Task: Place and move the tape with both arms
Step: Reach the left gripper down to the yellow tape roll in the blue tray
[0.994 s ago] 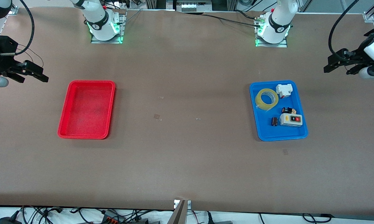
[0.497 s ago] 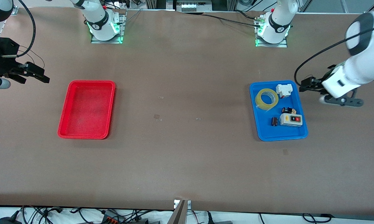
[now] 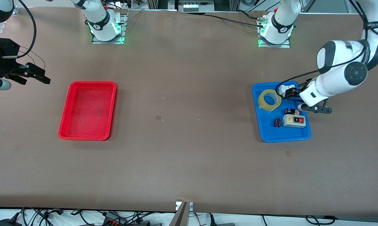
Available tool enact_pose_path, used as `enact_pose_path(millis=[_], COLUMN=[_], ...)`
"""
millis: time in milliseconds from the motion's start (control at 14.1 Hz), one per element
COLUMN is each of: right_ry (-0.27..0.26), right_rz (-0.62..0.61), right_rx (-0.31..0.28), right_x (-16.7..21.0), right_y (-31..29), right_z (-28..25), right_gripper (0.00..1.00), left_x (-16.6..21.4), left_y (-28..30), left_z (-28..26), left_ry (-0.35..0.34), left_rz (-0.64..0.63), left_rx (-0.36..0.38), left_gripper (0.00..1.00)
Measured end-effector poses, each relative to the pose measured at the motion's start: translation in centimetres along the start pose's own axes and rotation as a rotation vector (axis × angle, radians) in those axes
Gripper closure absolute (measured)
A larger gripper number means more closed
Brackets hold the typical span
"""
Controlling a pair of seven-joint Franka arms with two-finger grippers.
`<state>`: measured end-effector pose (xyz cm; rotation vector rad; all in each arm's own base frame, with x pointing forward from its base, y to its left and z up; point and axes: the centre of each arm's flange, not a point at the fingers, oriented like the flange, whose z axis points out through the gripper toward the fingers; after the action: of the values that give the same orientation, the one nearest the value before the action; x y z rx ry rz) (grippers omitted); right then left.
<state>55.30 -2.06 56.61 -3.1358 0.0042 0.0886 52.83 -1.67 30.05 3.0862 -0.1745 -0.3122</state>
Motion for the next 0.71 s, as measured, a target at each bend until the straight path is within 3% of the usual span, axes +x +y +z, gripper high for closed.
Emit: enact_pose_path(millis=[497,710], right_ry=[0.006,0.006], right_rz=[0.0,-0.001], right_rx=[-0.001,-0.001], right_x=[0.1,0.1], right_y=[0.0,0.0], right_z=[0.0,0.0], right_gripper=[0.0,0.0], left_x=[1.4,1.5], left_y=[1.5,1.5], left_z=[9.8,10.3], left_ry=[-0.118,-0.128], left_rz=[0.009,0.003], left_rx=[-0.038,-0.041], left_gripper=[0.0,0.38])
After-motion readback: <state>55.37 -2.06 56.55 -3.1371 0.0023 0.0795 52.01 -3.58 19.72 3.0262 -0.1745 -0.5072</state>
